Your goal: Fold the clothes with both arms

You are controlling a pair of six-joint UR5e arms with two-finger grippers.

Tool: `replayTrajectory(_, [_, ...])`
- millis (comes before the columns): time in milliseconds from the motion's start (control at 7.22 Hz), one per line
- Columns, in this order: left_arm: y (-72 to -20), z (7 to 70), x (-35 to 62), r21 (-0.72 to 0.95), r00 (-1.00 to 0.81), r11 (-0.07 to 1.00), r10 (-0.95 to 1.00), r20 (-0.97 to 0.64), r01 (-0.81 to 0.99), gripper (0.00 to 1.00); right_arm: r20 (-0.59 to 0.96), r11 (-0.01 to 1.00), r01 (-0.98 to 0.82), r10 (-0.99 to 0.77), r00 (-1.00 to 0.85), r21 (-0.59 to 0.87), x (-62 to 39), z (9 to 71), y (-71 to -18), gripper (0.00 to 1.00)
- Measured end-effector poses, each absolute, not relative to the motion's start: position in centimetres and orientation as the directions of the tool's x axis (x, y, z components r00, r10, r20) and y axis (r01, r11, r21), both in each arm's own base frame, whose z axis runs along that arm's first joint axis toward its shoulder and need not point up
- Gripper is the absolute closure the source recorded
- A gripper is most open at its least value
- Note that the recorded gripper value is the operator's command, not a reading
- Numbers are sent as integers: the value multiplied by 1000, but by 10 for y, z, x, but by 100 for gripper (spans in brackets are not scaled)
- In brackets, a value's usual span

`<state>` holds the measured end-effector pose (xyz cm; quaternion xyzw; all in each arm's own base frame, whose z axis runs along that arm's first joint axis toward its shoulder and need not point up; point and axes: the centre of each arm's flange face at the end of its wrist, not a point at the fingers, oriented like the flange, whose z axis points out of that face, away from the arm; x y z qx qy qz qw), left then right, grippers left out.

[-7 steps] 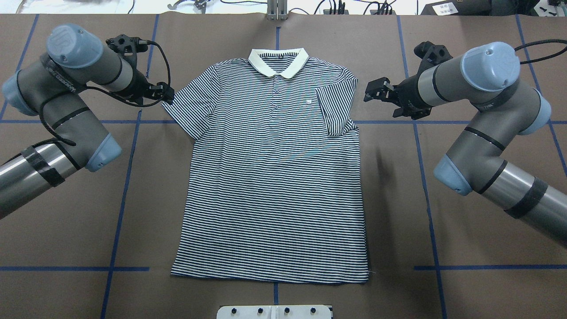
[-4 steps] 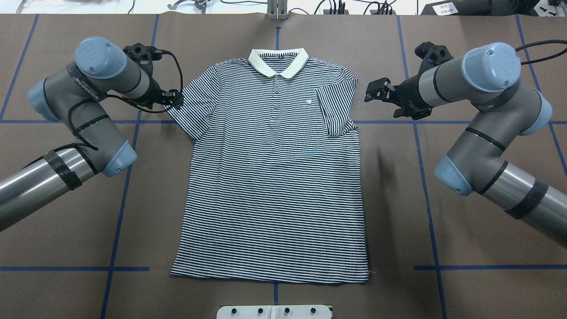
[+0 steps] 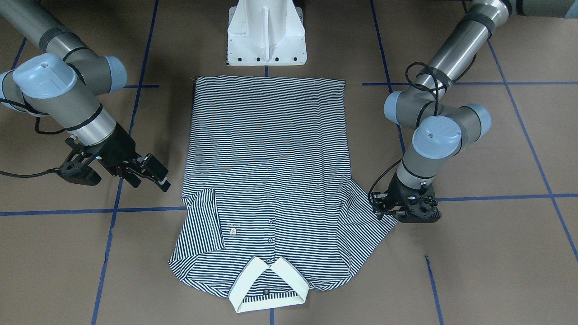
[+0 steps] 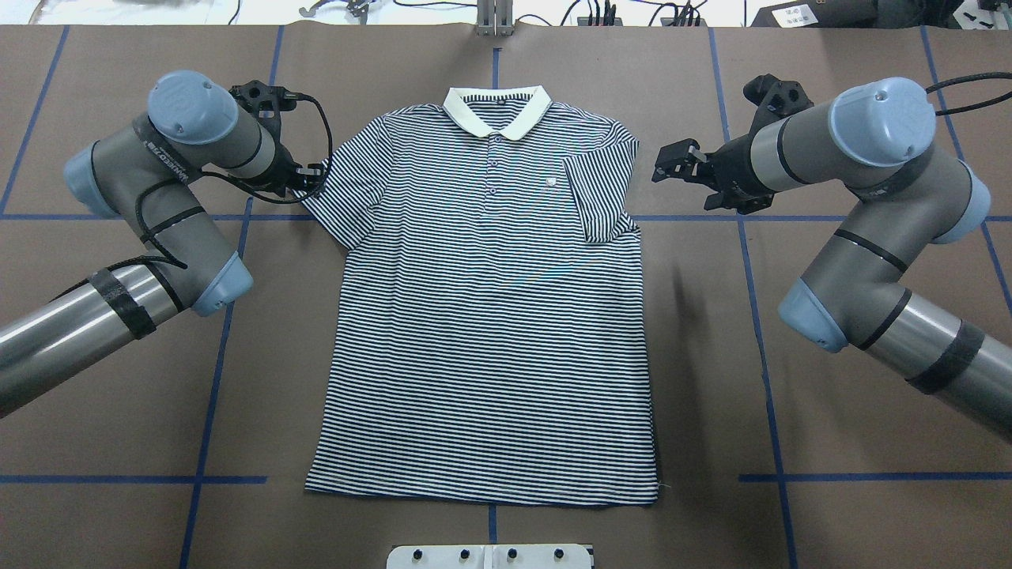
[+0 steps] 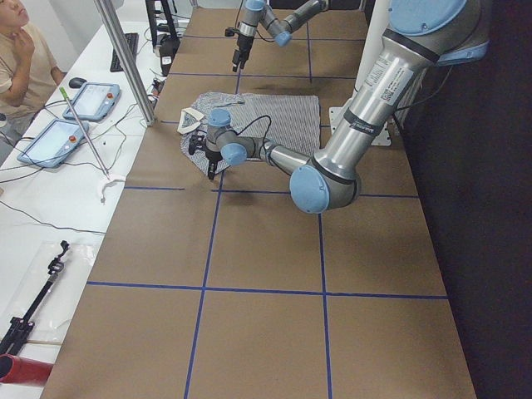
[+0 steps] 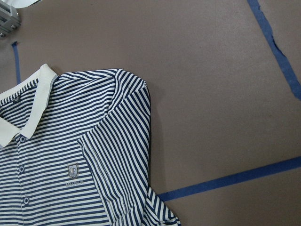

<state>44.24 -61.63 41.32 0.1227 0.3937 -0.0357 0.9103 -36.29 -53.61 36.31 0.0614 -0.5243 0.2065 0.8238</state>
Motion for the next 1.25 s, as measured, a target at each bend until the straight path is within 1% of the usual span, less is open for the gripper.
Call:
replayTrajectory(415, [-619,406,439,203,680,965,36,-733,168,100,888,906,-407,278,367,-115,-362,365,-535,0])
replayTrajectory(831, [-614,349,431,211,627,954,34,-779,211,100,887,905,-409,279,368,-115,-362,367,-535,0])
replayTrajectory(1108, [-606,318,471,170,604,956,-10,-797,240,100,886,905,-410,280,370,-115,-362,368,-535,0])
replayTrajectory(1246, [-614,308,492,159,610,952,-35,-792,262,100,884,905,-410,282,372,-116,-361,370,-534,0])
